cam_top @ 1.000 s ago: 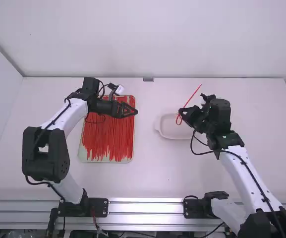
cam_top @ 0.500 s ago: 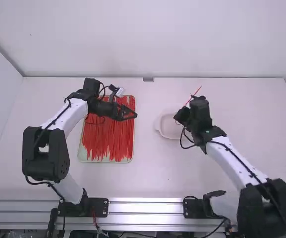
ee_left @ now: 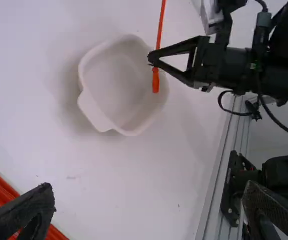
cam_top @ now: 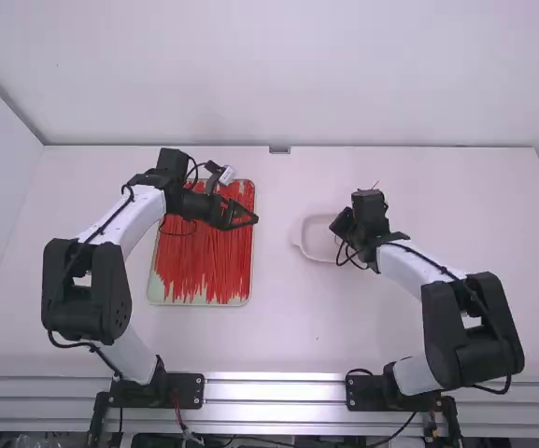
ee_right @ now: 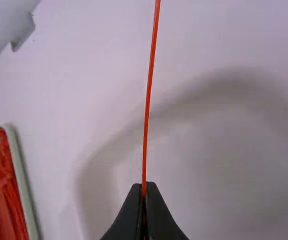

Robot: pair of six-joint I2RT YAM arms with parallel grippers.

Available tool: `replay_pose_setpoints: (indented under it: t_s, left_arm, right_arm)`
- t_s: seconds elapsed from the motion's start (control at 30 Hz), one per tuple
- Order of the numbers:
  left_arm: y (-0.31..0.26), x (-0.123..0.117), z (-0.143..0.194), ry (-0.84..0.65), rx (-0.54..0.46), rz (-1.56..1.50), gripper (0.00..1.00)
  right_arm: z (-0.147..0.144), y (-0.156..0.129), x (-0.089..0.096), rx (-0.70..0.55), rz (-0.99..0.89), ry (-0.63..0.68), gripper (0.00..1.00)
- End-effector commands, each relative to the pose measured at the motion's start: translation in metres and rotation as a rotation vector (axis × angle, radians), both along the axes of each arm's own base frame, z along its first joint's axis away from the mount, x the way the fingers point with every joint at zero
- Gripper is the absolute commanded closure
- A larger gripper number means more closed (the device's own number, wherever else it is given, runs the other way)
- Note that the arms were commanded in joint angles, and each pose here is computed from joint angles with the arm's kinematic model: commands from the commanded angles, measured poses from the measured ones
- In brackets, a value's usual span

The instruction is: Fasten the cable tie

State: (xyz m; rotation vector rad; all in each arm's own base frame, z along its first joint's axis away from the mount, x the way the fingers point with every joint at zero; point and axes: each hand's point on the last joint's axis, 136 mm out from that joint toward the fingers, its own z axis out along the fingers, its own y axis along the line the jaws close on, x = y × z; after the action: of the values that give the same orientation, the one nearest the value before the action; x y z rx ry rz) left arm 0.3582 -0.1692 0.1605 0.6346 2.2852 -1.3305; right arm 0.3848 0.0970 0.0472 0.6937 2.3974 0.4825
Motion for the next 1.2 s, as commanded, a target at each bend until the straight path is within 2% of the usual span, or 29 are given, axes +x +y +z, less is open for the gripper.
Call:
replay_pose_setpoints:
  t_s: [0.0, 0.73, 0.77, 0.83, 1.03, 1.17]
  left_arm:
    - [-0.0008, 0.0031, 0.0114, -0.043, -0.007, -0.009, 0.01]
    - [0.0003, 0.0041, 0.0094, -0.042, 0.006, -0.002, 0.01]
    - [0.0003, 0.0041, 0.0094, -0.042, 0.006, -0.003, 0.01]
    - [0.0003, 0.0041, 0.0094, -0.042, 0.006, -0.002, 0.01]
    - [0.0003, 0.0041, 0.0094, -0.042, 0.006, -0.003, 0.01]
    - [0.0003, 0.0041, 0.0094, -0.042, 0.006, -0.002, 0.01]
  right_arm:
    - [-0.003, 0.0032, 0.0071, 0.003, 0.006, 0.0, 1.0]
    - [-0.0089, 0.007, 0.0065, 0.001, 0.016, 0.01, 1.0]
    - [-0.0091, 0.007, 0.0063, 0.001, 0.016, 0.011, 0.96]
    - [-0.0094, 0.0069, 0.0059, 0.0, 0.016, 0.013, 0.8]
    - [-0.0088, 0.0069, 0.0067, 0.001, 0.015, 0.009, 0.65]
    - [-0.0089, 0.0036, 0.0074, 0.002, 0.007, 0.01, 0.51]
